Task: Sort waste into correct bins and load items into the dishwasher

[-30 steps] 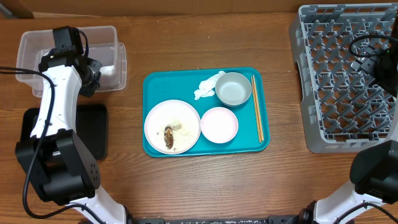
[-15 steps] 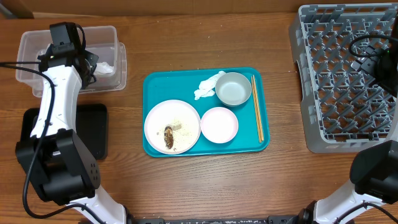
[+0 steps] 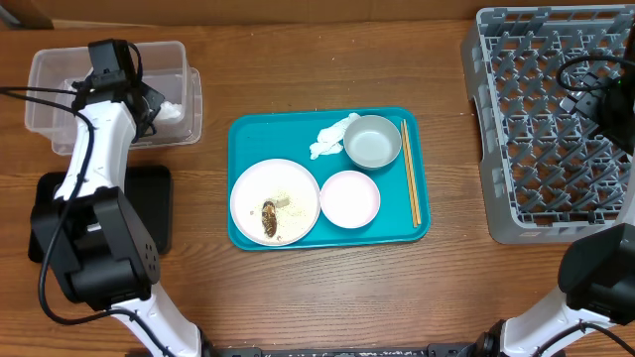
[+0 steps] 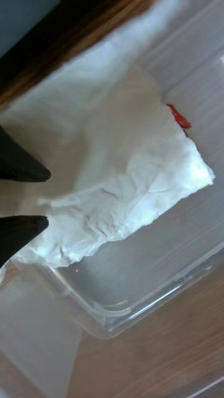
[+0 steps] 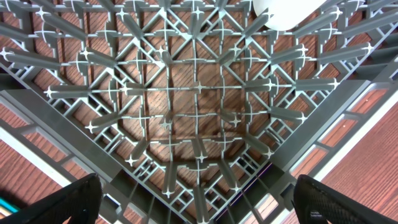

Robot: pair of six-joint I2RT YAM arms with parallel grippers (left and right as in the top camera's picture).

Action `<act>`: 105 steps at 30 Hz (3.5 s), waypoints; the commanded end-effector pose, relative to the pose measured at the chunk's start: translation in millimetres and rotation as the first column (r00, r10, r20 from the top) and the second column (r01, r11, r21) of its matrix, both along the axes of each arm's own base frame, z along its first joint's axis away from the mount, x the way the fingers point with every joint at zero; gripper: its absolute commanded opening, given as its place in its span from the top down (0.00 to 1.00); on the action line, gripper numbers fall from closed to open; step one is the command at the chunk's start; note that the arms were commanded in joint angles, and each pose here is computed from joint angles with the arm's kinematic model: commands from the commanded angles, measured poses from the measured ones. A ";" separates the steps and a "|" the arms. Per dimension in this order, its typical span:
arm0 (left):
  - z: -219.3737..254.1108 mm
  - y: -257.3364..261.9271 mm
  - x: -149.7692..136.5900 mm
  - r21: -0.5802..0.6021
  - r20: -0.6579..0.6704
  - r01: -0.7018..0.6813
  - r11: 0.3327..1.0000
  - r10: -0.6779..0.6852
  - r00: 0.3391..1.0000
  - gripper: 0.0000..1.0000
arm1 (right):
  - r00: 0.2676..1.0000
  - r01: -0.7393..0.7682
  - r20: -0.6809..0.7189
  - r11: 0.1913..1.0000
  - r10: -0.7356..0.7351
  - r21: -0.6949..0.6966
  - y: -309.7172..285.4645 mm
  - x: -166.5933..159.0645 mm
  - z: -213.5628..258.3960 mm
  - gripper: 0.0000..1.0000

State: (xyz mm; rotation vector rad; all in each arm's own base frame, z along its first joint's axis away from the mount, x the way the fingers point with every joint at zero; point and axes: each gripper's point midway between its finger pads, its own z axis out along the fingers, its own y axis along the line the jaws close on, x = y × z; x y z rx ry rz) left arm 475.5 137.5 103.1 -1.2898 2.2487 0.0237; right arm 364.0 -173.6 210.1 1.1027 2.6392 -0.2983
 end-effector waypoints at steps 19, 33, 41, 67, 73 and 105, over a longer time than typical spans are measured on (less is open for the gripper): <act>132.6 7.3 24.4 0.219 0.141 0.169 0.961 -0.203 0.969 0.66 | 1.000 0.003 0.012 1.000 -0.003 -0.006 -0.4 -0.7 4.3 0.00; 51.5 -5.6 -39.4 -0.002 -0.179 0.039 0.999 -0.039 0.983 0.96 | 1.000 0.003 0.013 1.000 -0.003 -0.006 -0.4 -0.6 4.3 0.00; 17.5 6.7 -28.3 0.014 -0.214 -0.004 1.000 0.007 0.977 0.96 | 1.000 0.003 0.013 1.000 -0.003 -0.006 -0.4 -0.6 4.3 0.00; -11.0 50.7 4.1 0.081 -0.136 -0.031 0.996 0.042 0.990 0.93 | 1.000 0.003 0.013 1.000 -0.003 -0.006 -0.4 -0.6 4.3 0.00; 17.1 49.9 24.2 0.101 -0.058 0.040 0.994 -0.035 0.998 0.89 | 1.000 0.003 0.013 1.000 -0.003 -0.006 -0.4 -0.7 4.3 0.00; 58.5 -303.6 22.5 -0.060 -0.007 0.921 0.386 -0.922 0.386 0.07 | 1.000 0.003 0.012 1.000 -0.003 -0.006 -0.4 -0.7 4.3 0.00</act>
